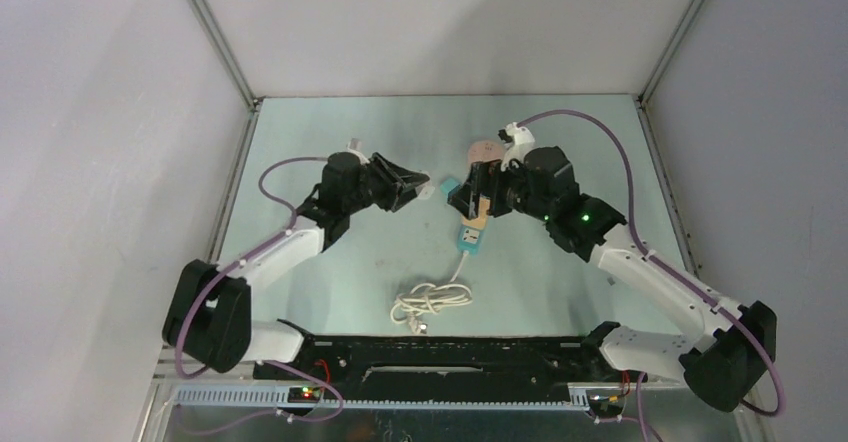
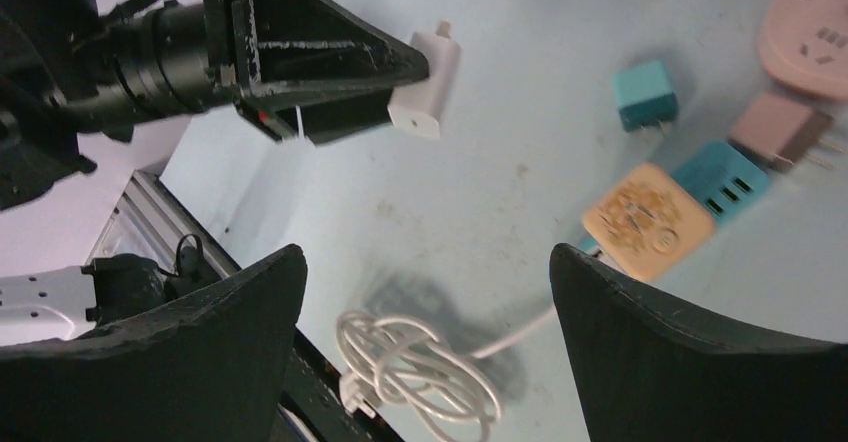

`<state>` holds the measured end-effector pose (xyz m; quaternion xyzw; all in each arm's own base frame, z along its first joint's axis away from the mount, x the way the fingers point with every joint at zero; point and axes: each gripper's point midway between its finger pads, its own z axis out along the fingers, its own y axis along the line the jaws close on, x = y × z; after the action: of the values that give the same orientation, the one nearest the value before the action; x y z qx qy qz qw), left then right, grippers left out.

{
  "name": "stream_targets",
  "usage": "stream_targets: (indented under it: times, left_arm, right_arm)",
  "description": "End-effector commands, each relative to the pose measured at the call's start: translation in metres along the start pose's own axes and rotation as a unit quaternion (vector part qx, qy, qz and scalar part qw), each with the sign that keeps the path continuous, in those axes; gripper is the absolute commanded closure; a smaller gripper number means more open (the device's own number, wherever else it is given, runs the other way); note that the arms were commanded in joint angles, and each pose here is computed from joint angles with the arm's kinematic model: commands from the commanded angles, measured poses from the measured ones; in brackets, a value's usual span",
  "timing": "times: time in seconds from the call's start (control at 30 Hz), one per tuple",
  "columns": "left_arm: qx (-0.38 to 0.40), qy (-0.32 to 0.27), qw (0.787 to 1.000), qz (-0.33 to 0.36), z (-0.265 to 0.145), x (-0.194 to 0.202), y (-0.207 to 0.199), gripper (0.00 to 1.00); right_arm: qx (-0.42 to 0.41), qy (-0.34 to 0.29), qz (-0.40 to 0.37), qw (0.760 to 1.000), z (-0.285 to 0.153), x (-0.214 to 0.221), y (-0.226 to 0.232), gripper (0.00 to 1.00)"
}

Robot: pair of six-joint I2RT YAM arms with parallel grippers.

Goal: Insert the plug
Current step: Pick up the plug from the center of the board.

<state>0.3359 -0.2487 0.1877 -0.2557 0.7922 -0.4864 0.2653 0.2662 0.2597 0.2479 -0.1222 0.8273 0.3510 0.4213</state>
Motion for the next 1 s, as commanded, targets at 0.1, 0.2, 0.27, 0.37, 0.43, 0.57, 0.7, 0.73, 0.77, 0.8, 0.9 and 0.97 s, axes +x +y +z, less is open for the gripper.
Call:
stream_targets:
  times: [0.1, 0.2, 0.27, 0.37, 0.43, 0.57, 0.7, 0.73, 0.77, 0.8, 0.9, 0.97]
  left_arm:
    - [0.137, -0.033, 0.981, -0.131, -0.045, 0.001, -0.08, 1.0]
    - [0.142, -0.023, 0.977, -0.159, -0.053, 0.008, -0.083, 1.0]
    - [0.15, -0.016, 0.973, -0.173, -0.056, 0.011, -0.085, 1.0]
    - [0.157, -0.003, 0.971, -0.183, -0.057, 0.015, -0.088, 1.0]
    - [0.168, 0.011, 0.968, -0.188, -0.057, 0.019, -0.091, 1.0]
    - [0.176, 0.02, 0.964, -0.197, -0.056, 0.022, -0.093, 1.0]
    - [0.183, 0.025, 0.959, -0.215, -0.056, 0.025, -0.091, 1.0]
    - [0.185, 0.028, 0.958, -0.216, -0.056, 0.025, -0.092, 1.0]
    - [0.187, 0.03, 0.958, -0.216, -0.055, 0.025, -0.093, 1.0]
    - [0.186, 0.033, 0.958, -0.216, -0.055, 0.026, -0.093, 1.0]
    - [0.188, 0.039, 0.956, -0.22, -0.054, 0.028, -0.094, 1.0]
    - [0.192, 0.04, 0.956, -0.22, -0.054, 0.028, -0.094, 1.0]
  right_arm:
    - [0.004, -0.089, -0.033, 0.995, 0.022, -0.025, 0.032, 0.14]
    - [0.001, -0.109, -0.058, 0.992, 0.024, -0.029, 0.042, 0.19]
    - [-0.003, -0.125, -0.076, 0.989, 0.025, -0.033, 0.049, 0.19]
    - [-0.013, -0.135, -0.09, 0.987, 0.031, -0.034, 0.058, 0.2]
    - [-0.014, -0.141, -0.095, 0.985, 0.034, -0.035, 0.061, 0.2]
    - [-0.011, -0.15, -0.104, 0.983, 0.043, -0.036, 0.063, 0.26]
    - [0.016, -0.155, -0.119, 0.981, 0.053, -0.032, 0.058, 0.32]
    - [0.018, -0.161, -0.128, 0.979, 0.055, -0.033, 0.06, 0.32]
    - [0.019, -0.163, -0.14, 0.977, 0.057, -0.031, 0.062, 0.33]
    - [0.022, -0.167, -0.145, 0.975, 0.059, -0.031, 0.063, 0.33]
    - [0.023, -0.173, -0.15, 0.973, 0.062, -0.032, 0.067, 0.36]
    - [0.028, -0.177, -0.149, 0.972, 0.064, -0.033, 0.066, 0.4]
